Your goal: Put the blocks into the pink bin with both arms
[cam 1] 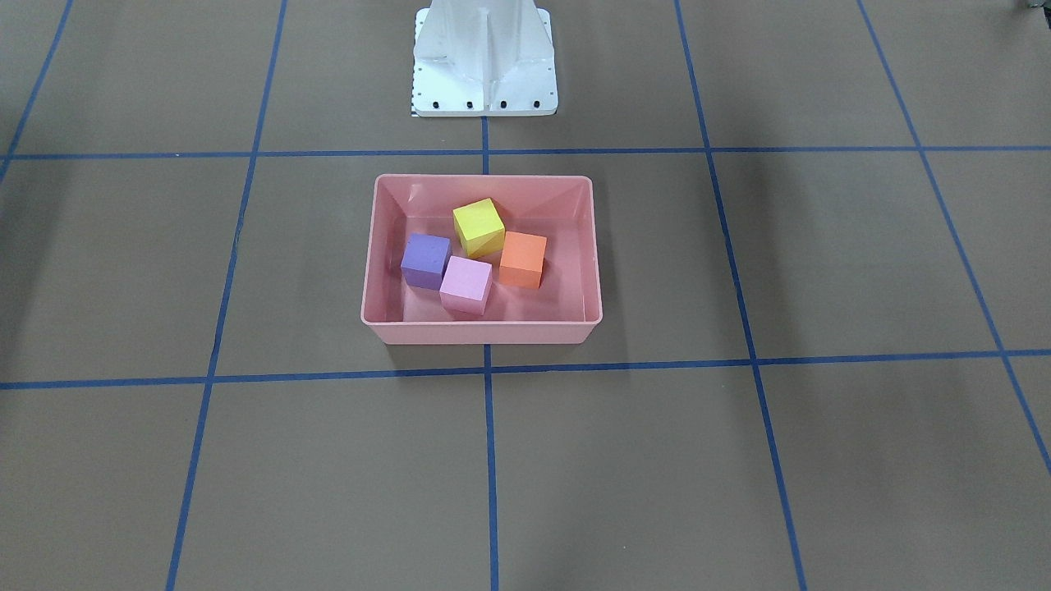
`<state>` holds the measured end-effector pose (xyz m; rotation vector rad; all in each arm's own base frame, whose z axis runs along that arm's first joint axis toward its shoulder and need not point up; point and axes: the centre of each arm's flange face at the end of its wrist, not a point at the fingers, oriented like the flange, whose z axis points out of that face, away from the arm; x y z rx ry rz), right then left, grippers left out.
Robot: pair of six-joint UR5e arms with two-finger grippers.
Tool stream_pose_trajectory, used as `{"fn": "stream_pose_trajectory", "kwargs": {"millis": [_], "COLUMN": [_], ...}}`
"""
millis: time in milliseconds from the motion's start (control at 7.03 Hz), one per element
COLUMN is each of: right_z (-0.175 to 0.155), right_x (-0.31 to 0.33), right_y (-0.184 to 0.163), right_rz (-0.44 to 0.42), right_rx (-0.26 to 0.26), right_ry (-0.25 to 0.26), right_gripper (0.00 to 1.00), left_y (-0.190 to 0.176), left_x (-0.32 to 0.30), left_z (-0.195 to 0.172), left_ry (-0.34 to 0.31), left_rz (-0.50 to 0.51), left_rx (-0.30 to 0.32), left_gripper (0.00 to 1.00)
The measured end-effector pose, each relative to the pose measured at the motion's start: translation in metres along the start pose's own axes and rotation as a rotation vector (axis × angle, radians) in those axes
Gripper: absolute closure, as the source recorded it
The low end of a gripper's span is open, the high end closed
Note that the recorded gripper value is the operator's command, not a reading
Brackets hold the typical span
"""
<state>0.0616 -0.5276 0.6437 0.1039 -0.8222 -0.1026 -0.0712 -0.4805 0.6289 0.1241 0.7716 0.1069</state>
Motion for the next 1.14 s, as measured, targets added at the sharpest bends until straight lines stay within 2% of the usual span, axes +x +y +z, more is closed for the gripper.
{"fn": "stream_pose_trajectory", "kwargs": {"millis": [1138], "right_z": [-0.003], "right_x": [0.0037], "right_y": [0.0051], "right_rz": [0.011], "right_rx": [0.002], "right_ry": [0.003], "right_gripper": [0.0], "left_y": [-0.0012], "left_x": [-0.0007], "left_z": [0.0007], "left_ry": [0.001], "left_rz": [-0.004], "left_rx": [0.0], "left_gripper": [0.0]}}
